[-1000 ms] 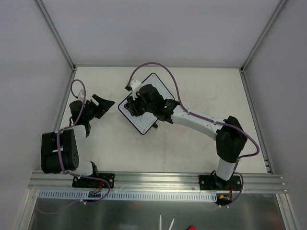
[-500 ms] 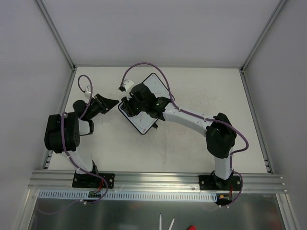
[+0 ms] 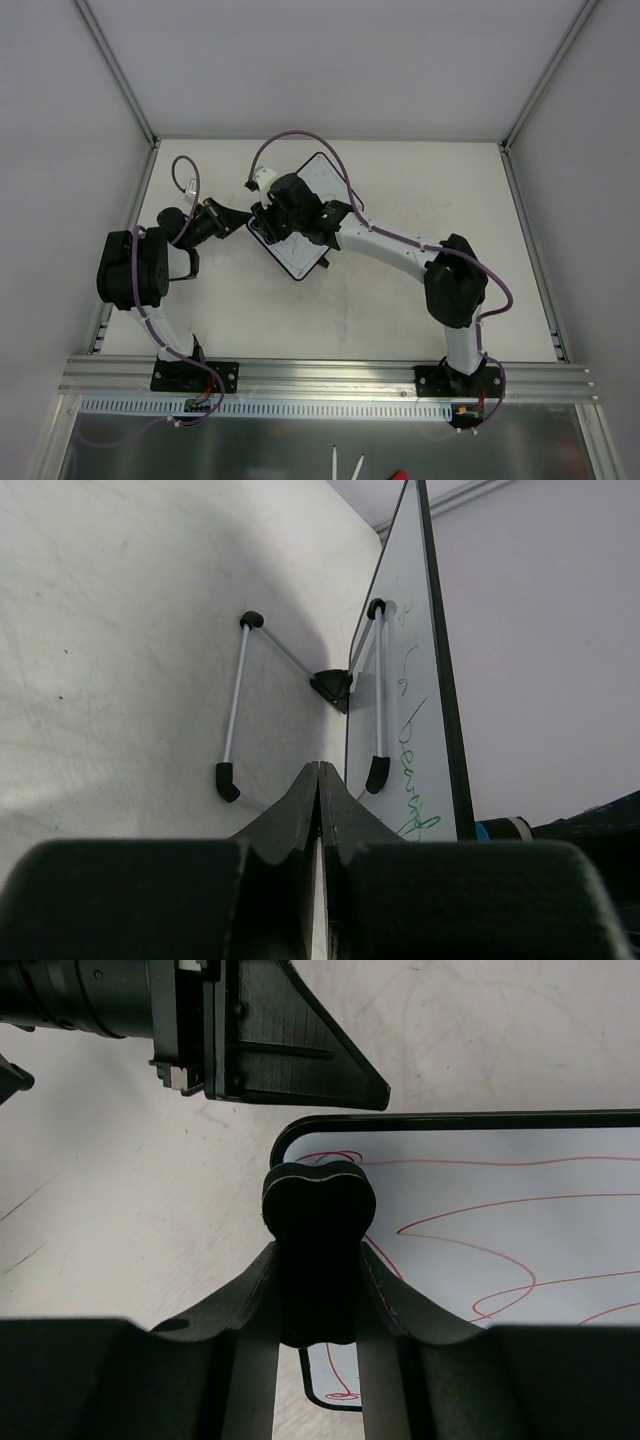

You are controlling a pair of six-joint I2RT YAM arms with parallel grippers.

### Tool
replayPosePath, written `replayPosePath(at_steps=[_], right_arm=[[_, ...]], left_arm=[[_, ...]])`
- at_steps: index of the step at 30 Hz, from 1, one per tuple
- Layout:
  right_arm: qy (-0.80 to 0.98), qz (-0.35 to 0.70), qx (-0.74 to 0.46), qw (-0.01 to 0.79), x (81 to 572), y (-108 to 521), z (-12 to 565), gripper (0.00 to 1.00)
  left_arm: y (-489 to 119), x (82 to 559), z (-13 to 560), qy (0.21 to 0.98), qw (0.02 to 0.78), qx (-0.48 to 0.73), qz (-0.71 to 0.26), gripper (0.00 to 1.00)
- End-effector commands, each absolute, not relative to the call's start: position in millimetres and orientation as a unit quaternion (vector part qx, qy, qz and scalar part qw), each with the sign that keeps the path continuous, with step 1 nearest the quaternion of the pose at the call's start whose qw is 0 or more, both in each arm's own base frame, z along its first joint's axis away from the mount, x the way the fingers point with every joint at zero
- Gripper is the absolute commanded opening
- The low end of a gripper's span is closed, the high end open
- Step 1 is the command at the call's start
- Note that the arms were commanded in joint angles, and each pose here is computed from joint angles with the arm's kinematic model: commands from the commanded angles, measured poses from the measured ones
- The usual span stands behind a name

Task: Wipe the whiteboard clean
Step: Erase the whiteboard at the whiteboard stand.

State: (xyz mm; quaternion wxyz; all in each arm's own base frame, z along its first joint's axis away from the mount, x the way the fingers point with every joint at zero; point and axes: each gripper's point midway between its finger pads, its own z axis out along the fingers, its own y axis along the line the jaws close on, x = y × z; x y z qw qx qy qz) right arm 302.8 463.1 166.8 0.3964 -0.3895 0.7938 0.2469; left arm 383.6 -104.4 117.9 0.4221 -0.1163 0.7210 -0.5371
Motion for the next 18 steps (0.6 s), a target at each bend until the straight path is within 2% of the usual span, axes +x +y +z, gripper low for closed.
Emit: replayPosePath(at_steps=[1, 18], right_arm=[[0.779, 0.252, -0.389, 0.422, 308.9, 473.7, 189.4, 0.00], [0.789, 0.224, -0.385, 0.422, 320.7, 474.5, 179.2, 0.00]], left_arm=[[-113.4, 385.7, 144.1, 0.692, 0.473, -0.042, -0.545, 0.00], [-130.2, 370.9, 163.3, 0.673, 0.483, 0.008, -0.560, 0.00]])
